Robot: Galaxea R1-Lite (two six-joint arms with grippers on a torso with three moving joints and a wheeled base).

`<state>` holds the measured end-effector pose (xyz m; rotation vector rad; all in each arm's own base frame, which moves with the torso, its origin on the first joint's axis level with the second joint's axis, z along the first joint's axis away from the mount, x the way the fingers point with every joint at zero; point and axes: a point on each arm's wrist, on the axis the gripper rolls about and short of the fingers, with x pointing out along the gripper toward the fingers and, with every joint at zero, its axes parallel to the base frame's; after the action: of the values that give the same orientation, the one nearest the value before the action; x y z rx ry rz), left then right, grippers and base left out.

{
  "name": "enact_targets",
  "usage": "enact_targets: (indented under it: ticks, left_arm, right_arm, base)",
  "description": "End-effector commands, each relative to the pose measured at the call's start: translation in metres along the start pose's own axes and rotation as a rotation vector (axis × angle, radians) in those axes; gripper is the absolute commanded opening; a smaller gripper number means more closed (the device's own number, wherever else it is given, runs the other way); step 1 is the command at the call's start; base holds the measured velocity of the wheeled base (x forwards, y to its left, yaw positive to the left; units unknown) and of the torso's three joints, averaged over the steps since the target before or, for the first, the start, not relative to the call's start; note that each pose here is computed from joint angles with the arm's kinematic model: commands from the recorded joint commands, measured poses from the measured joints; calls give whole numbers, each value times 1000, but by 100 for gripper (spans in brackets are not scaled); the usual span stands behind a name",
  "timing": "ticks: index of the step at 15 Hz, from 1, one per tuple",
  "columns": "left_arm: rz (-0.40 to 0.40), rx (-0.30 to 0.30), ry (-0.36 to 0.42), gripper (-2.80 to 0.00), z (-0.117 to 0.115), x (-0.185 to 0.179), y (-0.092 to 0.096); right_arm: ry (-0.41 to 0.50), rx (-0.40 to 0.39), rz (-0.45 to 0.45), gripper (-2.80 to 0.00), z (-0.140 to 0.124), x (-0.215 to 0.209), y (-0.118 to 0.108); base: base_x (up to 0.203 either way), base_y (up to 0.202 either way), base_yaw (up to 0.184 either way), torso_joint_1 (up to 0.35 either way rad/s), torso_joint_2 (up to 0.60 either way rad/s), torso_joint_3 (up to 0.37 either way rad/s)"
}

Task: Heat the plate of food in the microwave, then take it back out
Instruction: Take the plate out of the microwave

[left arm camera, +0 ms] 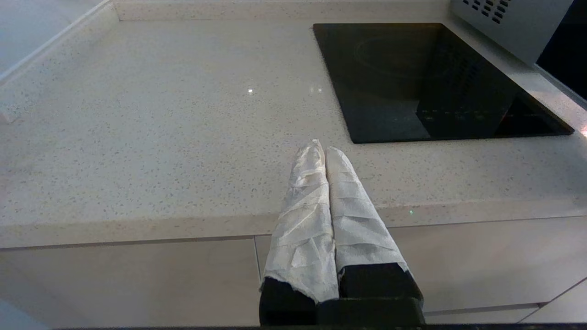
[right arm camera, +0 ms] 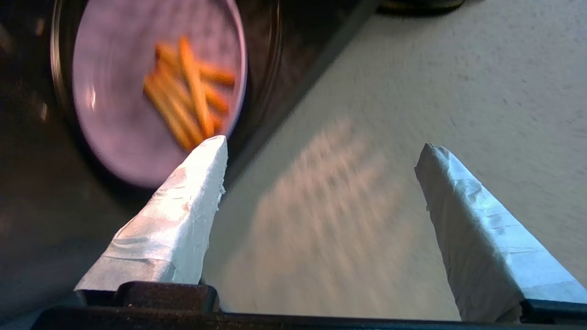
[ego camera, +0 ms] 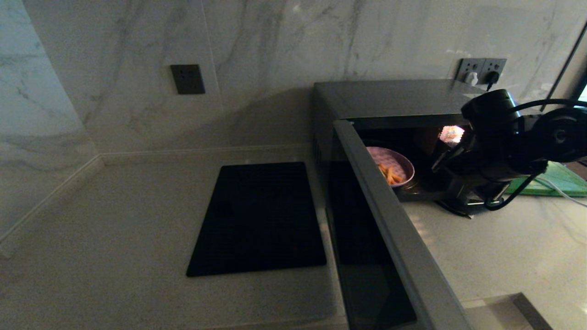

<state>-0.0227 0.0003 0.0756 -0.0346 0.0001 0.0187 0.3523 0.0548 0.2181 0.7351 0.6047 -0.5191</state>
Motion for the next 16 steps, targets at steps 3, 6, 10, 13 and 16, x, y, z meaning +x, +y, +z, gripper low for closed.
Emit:
enact_targets:
  ticks: [3,6,10,13,16]
  left_arm:
    - [1,-1,-2,-280,0,0,0]
    - [1,-1,0,-280,0,0,0]
    - [1,-1,0,-280,0,0,0]
    - [0,-1,0,-280,0,0,0]
    - [0,-1,0,-280,0,0,0]
  right_arm:
    - [1,76,-15,0,-14,25,18]
    - [110,84,53,0,-14,21,19]
    - [227,91,119,0,-17,25,22]
    - [275,106,159,0,-11,34,27]
    - [279,123,142,0,-6,53,26]
  base:
    - [0,0,0,0,0,0]
    - [0,0,0,0,0,0]
    - [0,0,0,0,0,0]
    - [0,0,0,0,0,0]
    - [0,0,0,0,0,0]
